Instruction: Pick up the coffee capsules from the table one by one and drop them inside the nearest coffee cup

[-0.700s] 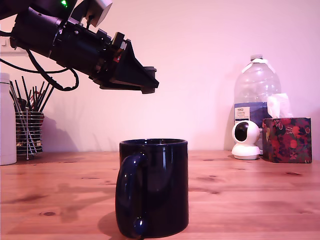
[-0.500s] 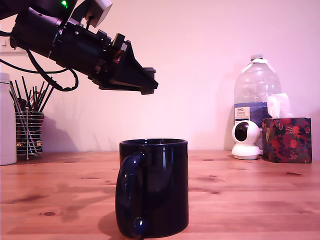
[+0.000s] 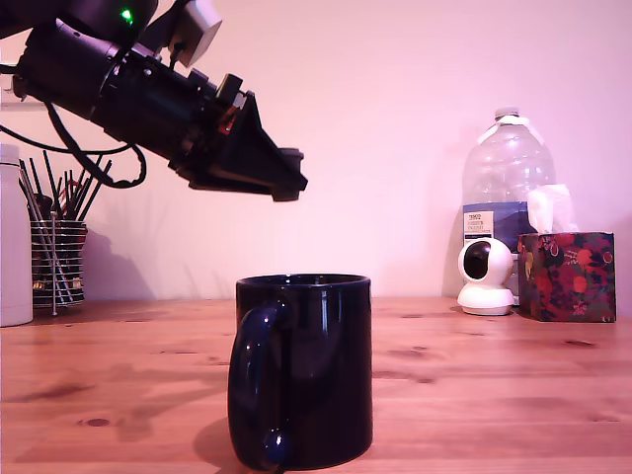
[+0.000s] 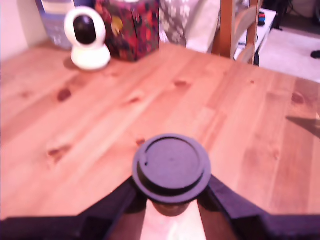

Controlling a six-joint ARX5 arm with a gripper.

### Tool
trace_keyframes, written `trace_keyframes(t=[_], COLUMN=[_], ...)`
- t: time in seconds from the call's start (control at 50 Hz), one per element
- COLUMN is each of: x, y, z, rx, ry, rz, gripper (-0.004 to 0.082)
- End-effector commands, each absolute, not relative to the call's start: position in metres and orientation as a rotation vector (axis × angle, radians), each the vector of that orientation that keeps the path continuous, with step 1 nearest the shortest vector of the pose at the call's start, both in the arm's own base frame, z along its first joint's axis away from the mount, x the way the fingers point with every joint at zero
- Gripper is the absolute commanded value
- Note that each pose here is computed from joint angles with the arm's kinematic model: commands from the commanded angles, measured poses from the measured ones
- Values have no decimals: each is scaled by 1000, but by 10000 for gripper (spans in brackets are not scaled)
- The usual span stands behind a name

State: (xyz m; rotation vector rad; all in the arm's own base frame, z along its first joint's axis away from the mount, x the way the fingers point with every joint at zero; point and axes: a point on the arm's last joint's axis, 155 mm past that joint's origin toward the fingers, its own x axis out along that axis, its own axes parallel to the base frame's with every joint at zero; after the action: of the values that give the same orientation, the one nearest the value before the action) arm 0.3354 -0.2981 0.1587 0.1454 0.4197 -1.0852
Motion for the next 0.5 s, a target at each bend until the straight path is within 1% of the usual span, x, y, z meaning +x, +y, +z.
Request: trace_keyframes(t=[0.0, 0.12, 0.36, 0.48], x=[332, 326, 312, 300], y=[-296, -292, -285, -278], z=[154, 152, 164, 160], rx=[137, 136, 140, 149], ry=[440, 475, 496, 547], rz=[-1086, -1086, -1087, -1090], gripper=[201, 201, 201, 201])
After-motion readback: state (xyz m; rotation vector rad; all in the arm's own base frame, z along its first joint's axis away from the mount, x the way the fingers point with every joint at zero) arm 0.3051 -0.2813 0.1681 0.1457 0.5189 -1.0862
